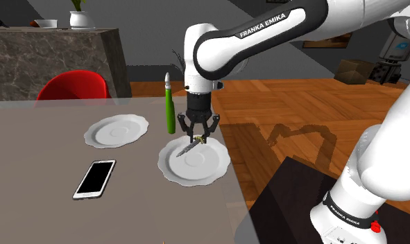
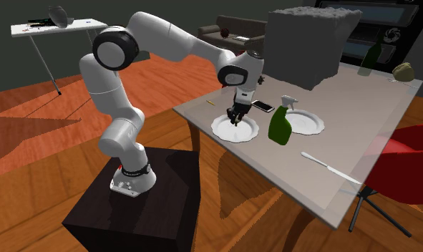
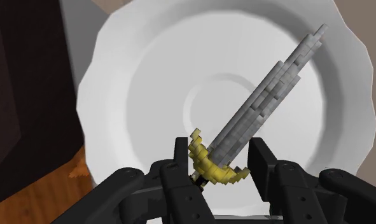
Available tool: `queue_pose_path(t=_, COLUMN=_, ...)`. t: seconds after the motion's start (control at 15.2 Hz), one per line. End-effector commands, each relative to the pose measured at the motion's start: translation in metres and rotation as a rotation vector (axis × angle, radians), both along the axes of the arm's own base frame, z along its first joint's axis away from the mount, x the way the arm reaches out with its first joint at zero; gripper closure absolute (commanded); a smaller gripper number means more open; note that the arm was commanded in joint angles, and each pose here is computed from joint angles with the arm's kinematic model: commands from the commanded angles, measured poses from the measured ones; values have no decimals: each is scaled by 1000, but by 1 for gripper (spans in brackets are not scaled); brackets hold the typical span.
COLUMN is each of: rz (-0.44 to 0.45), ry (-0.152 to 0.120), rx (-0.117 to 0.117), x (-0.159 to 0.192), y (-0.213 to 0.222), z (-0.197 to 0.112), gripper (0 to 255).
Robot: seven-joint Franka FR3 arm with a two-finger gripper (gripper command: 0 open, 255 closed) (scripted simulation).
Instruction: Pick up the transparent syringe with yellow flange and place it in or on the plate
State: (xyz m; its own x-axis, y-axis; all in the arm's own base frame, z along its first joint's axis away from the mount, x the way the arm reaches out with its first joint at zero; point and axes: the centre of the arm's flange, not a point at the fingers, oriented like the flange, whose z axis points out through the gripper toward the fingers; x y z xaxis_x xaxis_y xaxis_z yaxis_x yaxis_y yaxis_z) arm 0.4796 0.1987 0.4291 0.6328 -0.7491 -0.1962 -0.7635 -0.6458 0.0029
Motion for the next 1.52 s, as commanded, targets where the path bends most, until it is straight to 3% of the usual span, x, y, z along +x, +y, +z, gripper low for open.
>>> queue_pose_path(t=0.0, rz=0, ry=0, rx=0, x=0, y=-2, z=-11, gripper=255)
queue_pose_path(t=0.53, rz=0, ry=0, rx=0, x=0, y=-2, z=-53, gripper=255)
queue_pose_path(t=0.99, rz=0, ry=0, rx=0, x=0, y=-2, z=-53, gripper=255)
queue_pose_path(t=1.06, rz=0, ry=0, rx=0, x=0, y=-2, z=-53, gripper=0)
queue_pose_path(t=1.39, rz=0, ry=0, rx=0, x=0, y=-2, z=-53, gripper=0)
queue_pose_path(t=1.45, rz=0, ry=0, rx=0, x=1, y=-4, z=-40, gripper=0)
